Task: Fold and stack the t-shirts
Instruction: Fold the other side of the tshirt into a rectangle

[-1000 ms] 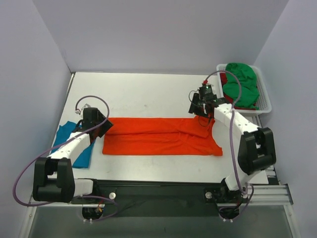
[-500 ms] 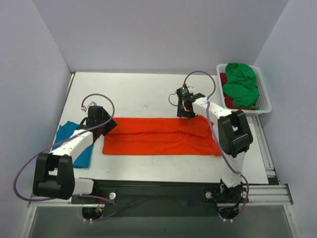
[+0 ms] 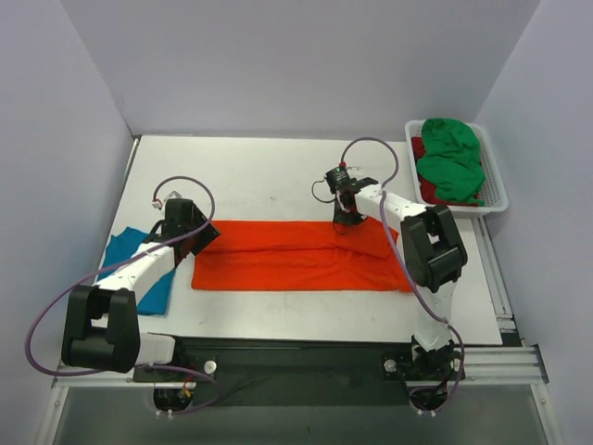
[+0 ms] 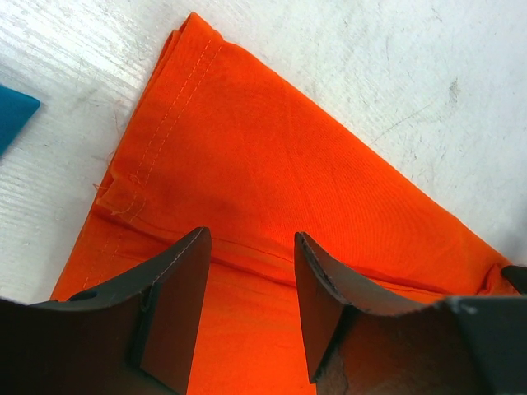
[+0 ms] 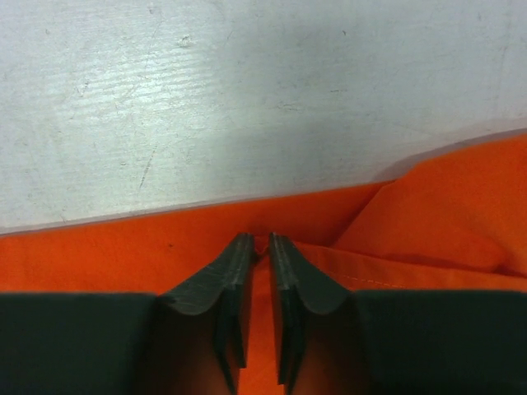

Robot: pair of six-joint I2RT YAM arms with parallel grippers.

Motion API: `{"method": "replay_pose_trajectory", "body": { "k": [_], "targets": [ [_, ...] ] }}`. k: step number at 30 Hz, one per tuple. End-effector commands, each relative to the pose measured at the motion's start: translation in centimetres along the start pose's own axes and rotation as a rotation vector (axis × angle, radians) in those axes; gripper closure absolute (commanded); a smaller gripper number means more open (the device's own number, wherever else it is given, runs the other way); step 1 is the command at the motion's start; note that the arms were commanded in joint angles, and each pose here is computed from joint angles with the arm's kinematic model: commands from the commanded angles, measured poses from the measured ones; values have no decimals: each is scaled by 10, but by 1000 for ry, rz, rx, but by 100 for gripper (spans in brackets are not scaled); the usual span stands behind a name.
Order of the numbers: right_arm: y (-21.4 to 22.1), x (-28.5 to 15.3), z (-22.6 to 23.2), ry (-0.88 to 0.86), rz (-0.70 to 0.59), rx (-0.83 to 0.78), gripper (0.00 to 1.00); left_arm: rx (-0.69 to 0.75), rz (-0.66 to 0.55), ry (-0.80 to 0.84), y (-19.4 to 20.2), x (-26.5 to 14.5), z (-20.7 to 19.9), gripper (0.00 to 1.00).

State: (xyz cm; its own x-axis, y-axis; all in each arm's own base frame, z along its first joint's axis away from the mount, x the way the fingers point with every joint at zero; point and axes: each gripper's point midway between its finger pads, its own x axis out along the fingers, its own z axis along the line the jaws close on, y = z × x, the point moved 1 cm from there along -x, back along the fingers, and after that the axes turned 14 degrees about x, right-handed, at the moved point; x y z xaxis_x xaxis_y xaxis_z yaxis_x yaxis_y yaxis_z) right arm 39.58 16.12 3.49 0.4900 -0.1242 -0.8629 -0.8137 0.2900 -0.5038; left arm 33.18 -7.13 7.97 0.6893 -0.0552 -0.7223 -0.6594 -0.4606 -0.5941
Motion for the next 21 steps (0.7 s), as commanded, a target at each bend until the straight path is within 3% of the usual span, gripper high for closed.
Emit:
{"method": "replay_pose_trajectory", "body": {
  "k": [1, 7, 21],
  "targets": [
    [-5, -11, -3, 28, -22, 8, 87, 12, -49, 31, -18, -2, -12, 45],
    [0, -28, -9, 15, -39, 31, 97, 8, -46, 30, -15, -1, -11, 45],
    [45, -67, -17, -79, -51, 120, 98, -5, -7, 30, 0, 10, -5, 45]
  ]
}}
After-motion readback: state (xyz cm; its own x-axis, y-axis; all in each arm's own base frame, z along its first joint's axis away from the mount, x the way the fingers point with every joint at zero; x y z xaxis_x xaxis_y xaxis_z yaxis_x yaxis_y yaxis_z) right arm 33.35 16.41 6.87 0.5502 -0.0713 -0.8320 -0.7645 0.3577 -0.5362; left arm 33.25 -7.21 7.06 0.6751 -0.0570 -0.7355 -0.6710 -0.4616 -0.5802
